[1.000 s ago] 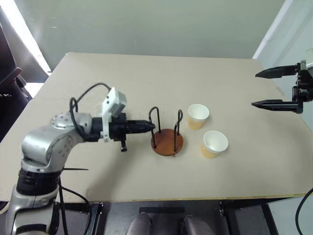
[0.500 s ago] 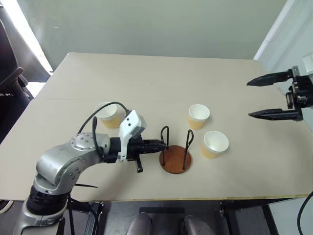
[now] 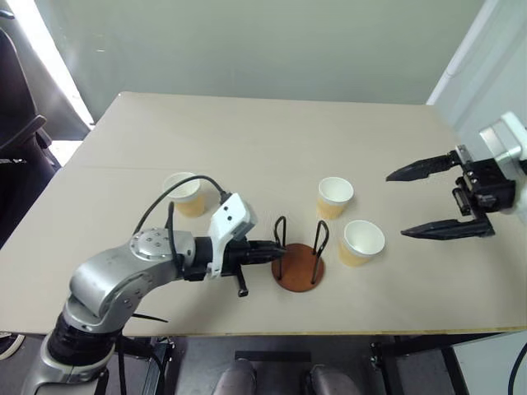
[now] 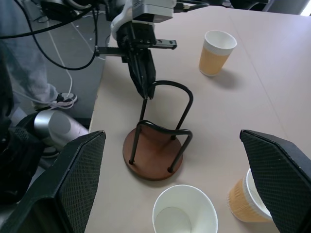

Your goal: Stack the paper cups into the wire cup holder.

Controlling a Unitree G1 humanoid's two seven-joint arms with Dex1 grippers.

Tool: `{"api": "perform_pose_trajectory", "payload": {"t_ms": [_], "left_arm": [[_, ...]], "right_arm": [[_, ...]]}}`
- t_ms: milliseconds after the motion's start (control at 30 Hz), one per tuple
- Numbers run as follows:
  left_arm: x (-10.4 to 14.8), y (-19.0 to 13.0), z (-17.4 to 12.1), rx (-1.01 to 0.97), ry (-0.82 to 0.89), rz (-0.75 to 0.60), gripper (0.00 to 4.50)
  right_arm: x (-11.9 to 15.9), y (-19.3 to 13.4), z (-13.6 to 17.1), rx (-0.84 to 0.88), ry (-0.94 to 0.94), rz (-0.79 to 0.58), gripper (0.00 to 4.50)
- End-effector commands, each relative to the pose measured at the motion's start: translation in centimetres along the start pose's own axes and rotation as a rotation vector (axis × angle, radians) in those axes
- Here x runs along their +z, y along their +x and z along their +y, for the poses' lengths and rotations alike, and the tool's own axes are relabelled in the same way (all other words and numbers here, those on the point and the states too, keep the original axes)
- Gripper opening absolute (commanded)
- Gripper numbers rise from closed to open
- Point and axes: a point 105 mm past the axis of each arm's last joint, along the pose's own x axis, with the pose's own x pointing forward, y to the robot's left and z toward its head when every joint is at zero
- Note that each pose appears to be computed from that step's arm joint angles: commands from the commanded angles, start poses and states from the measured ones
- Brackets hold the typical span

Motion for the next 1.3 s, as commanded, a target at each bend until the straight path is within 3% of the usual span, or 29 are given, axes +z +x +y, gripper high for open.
{"api": "perform_pose_trajectory", "payload": {"t_ms": [33, 367, 533, 633, 733, 800, 933, 1167, 1267, 1300], "left_arm": [[-1.2, 0.2, -0.6, -0.011, -0.021, 0.061, 0.85], [-1.2, -0.8, -0.1, 0.008, -0.009, 0.080, 4.46], [-1.4, -4.0, 1.1, 0.079, 0.068, 0.126, 4.46], [-1.6, -8.8, 2.4, 0.150, 0.136, 0.173, 4.46], [-0.5, -13.4, 4.6, 0.275, 0.204, 0.176, 4.46], [1.6, -15.0, 5.0, 0.306, 0.268, 0.125, 4.46], [4.7, -14.7, 3.8, 0.275, 0.412, 0.107, 4.46], [5.1, -14.3, 2.7, 0.231, 0.412, 0.107, 4.46], [4.2, -14.2, 2.9, 0.239, 0.376, 0.119, 4.50], [3.9, -14.0, 2.9, 0.237, 0.366, 0.117, 4.50]], "right_arm": [[1.1, 0.1, 0.6, 0.015, -0.054, -0.014, 4.50], [-1.6, 1.5, 1.2, 0.069, -0.051, 0.106, 4.50], [-4.1, 1.7, 1.3, 0.089, -0.067, 0.228, 4.50], [-5.5, 2.0, 1.3, 0.103, -0.086, 0.308, 4.50], [-6.2, 2.7, 1.0, 0.104, -0.102, 0.332, 4.50], [-6.0, 3.2, 1.1, 0.120, -0.108, 0.314, 4.50], [-6.7, 4.1, 1.0, 0.137, -0.127, 0.340, 4.50], [-8.2, 4.5, 1.2, 0.177, -0.135, 0.379, 4.50], [-8.6, 5.0, 1.3, 0.194, -0.146, 0.386, 3.96], [-8.9, 5.2, 1.2, 0.197, -0.154, 0.392, 3.59]]}}
